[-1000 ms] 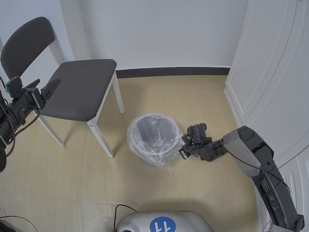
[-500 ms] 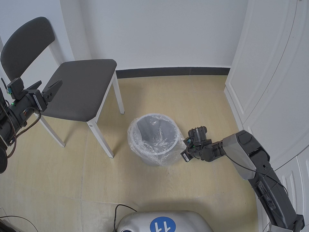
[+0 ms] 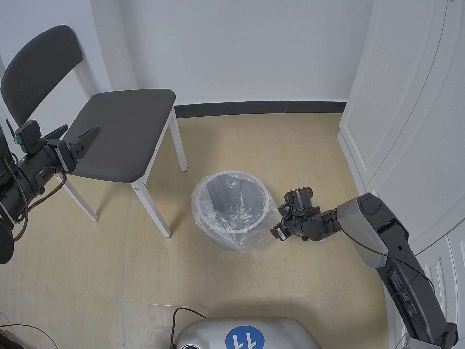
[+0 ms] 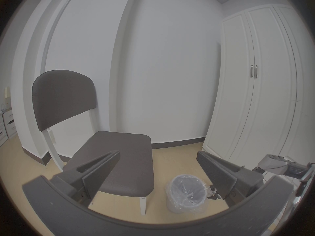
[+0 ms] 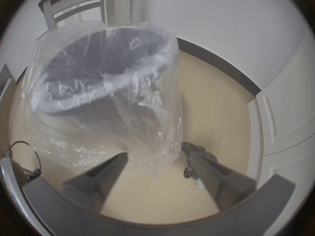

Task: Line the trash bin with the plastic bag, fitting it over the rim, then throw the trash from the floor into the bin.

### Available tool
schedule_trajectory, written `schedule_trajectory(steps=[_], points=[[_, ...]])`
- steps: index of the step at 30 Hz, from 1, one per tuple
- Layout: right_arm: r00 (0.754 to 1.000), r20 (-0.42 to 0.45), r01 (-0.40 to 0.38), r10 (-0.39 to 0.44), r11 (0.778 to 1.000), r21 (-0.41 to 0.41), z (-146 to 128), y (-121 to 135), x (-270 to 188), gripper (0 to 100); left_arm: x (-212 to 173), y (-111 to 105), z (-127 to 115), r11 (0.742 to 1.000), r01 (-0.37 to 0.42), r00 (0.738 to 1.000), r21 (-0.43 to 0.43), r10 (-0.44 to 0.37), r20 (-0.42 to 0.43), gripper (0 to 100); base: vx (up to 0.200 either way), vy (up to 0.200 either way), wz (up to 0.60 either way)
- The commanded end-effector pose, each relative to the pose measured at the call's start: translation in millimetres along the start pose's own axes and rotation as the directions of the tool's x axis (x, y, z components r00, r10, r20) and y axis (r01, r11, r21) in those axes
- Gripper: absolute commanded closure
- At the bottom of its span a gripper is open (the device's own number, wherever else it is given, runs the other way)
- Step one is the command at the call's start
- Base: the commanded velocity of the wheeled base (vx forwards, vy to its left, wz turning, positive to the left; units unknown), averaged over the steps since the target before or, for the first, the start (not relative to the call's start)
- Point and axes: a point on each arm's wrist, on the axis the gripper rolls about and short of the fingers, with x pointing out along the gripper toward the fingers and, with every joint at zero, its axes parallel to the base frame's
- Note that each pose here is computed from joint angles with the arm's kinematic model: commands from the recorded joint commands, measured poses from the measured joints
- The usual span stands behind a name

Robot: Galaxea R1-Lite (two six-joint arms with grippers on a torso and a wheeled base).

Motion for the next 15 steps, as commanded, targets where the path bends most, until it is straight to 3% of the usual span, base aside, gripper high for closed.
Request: schedule_trajectory(steps=[1,7,8,11,12,15], points=[[1.0,-0.015,0.017,-0.017,1.0,0.02,17.3,-16.1,-44.9,0,-1.7,-9.9,1.5,1.0,0.03,1.0,-0.003,-0.03,0.007,0,0.0,0.0,0.0],[0.998,0.039,0.041,-0.042,0.998,0.049,21.0,-24.9,-100.0,0,-9.3,-24.3,3.7,0.999,0.054,0.997,0.002,-0.054,0.057,0,0.0,0.0,0.0],[0.997,0.057,0.047,-0.051,0.997,0.067,16.6,-27.0,-125.5,0,-10.5,-30.4,1.6,0.997,0.082,0.994,0.007,-0.082,0.077,0,0.0,0.0,0.0],[0.996,0.066,0.051,-0.056,0.996,0.072,16.2,-27.7,-132.9,0,-10.6,-32.4,0.5,0.996,0.091,0.992,0.007,-0.091,0.083,0,0.0,0.0,0.0],[0.99,0.11,0.08,-0.092,0.99,0.112,10.9,-30.4,-174.0,0,-16.4,-40.9,-12.1,0.991,0.128,0.988,0.035,-0.13,0.086,0,0.0,0.0,0.0],[0.976,0.158,0.117,-0.152,0.971,0.208,5.5,-28.2,-205.5,0,-15.1,-50.5,-27.1,0.98,0.166,0.984,0.108,-0.171,0.045,0,0.0,0.0,0.0]])
